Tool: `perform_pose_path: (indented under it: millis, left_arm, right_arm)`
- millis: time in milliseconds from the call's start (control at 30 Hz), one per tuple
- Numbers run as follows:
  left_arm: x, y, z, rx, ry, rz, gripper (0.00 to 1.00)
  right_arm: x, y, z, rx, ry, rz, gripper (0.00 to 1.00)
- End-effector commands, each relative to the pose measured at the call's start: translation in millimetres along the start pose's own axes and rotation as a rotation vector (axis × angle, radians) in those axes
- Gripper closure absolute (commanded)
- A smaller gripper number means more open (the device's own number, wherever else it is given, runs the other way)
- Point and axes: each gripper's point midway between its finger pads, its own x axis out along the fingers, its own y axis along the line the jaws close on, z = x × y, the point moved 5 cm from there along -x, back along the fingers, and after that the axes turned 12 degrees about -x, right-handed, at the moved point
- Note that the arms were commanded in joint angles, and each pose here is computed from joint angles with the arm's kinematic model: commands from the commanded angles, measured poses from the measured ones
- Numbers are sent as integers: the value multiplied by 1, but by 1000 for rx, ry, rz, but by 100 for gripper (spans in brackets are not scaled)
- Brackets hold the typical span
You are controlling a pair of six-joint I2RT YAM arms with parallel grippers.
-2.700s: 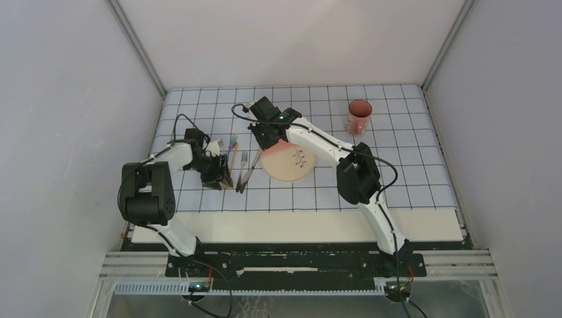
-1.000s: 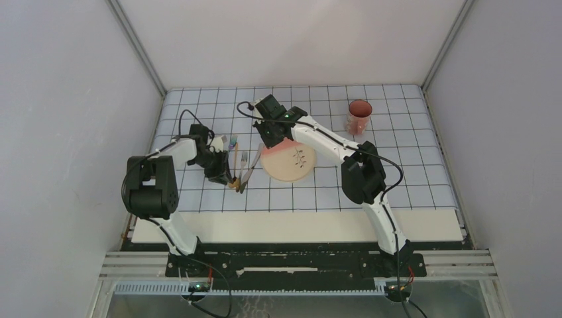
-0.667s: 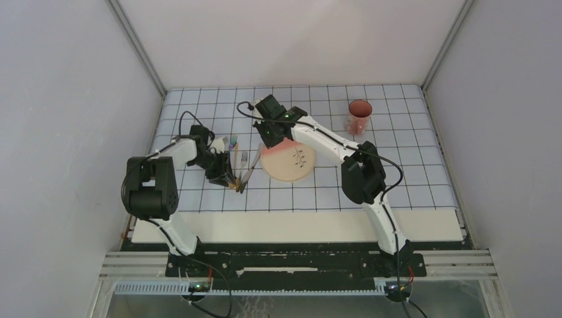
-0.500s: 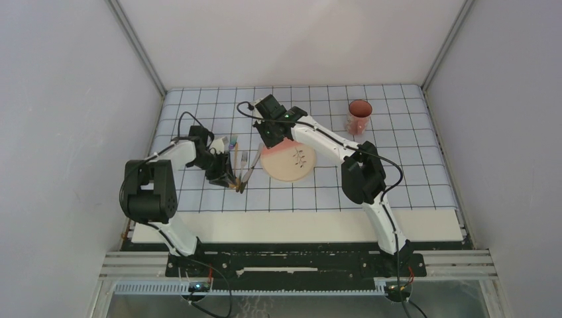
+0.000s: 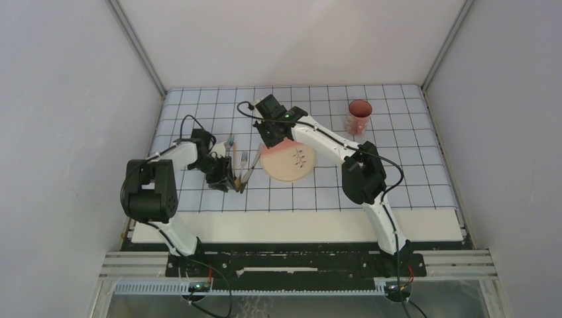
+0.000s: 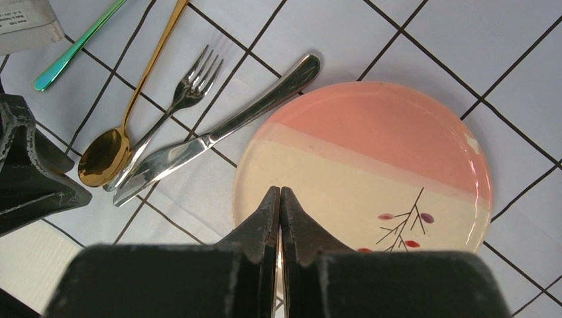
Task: Set the dinner table for one person
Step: Pick up the spoon from the napkin.
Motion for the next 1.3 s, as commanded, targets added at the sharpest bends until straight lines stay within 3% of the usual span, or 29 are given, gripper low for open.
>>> perform_pose_path:
  millis: [0,400,800,1267]
  left_arm:
    - [3,4,-3,19,-6,37,54]
    - [10,-13,13,33,-28,26,53]
    - [-11,-39,28,159,-178,70,54]
    - [-23,-33,41,222,-228,207,53]
  right_arm:
    - [-30,-1,24,1,-97,-17,93]
    - [-32,0,25,-9,-103,-25,94]
    - [-33,-3,24,-17,-103,-32,94]
    - [-31,0,23,-25,-99,-16,94]
